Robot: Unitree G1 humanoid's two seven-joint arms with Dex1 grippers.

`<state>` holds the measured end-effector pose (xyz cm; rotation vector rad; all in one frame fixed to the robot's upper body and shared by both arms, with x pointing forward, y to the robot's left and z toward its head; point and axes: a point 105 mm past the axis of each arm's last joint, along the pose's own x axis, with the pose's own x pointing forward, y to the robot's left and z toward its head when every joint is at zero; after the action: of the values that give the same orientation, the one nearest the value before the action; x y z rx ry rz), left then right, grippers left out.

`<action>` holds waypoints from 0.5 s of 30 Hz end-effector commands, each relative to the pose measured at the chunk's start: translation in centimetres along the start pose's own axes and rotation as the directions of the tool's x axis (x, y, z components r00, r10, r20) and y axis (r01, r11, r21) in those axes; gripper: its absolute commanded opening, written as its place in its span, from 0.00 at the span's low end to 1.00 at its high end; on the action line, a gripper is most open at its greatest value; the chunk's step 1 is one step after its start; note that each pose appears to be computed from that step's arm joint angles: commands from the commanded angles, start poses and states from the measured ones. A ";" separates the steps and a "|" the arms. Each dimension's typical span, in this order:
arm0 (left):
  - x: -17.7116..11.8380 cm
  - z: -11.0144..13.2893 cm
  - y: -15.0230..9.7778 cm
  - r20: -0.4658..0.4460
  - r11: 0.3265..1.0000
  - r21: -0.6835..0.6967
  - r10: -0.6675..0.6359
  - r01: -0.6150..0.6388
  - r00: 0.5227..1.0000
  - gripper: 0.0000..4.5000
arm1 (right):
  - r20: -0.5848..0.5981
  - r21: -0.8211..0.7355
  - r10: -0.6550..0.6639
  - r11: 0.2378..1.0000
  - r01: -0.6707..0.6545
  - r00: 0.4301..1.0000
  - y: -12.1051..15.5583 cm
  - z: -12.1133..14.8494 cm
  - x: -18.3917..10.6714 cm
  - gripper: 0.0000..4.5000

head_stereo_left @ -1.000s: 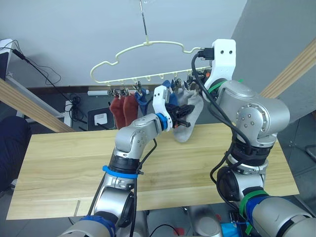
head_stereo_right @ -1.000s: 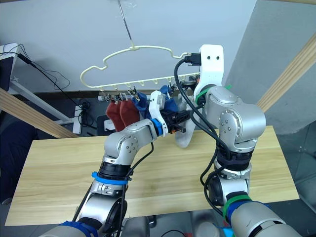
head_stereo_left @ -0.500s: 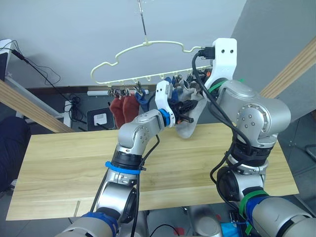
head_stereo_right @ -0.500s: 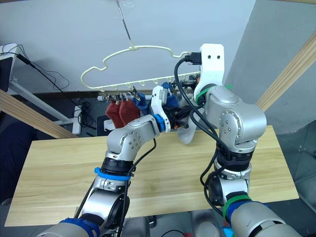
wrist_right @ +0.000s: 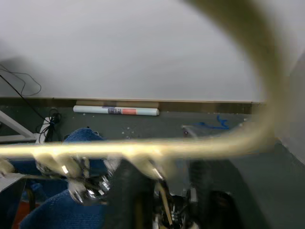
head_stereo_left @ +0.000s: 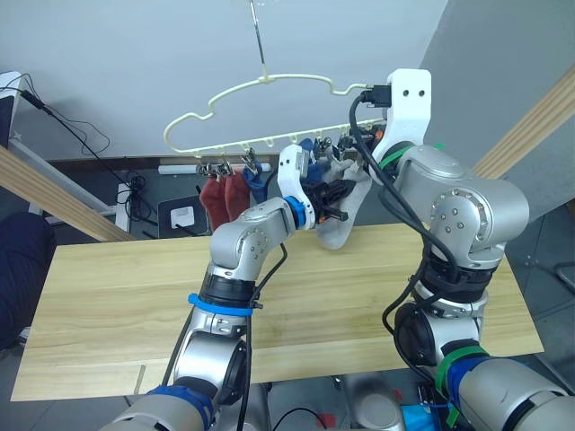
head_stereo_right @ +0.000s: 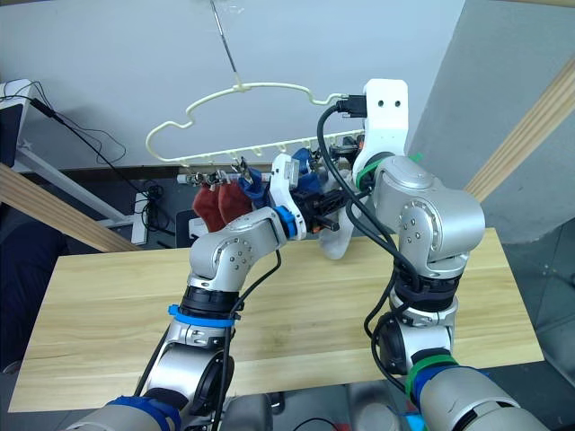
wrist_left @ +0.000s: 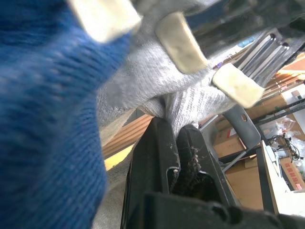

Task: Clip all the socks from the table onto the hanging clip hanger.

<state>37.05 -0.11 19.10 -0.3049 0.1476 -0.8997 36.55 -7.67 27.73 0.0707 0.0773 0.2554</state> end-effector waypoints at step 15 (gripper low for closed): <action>-0.2 1.1 -1.6 0.032 0.998 0.019 -0.065 0.065 0.997 0.25 | 0.038 0.006 0.013 1.000 -0.014 0.999 -0.1 0.8 -0.7 0.86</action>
<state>36.81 -0.28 19.10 -0.3156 0.1588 -0.9136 36.56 -7.82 27.51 0.0728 0.0887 0.2539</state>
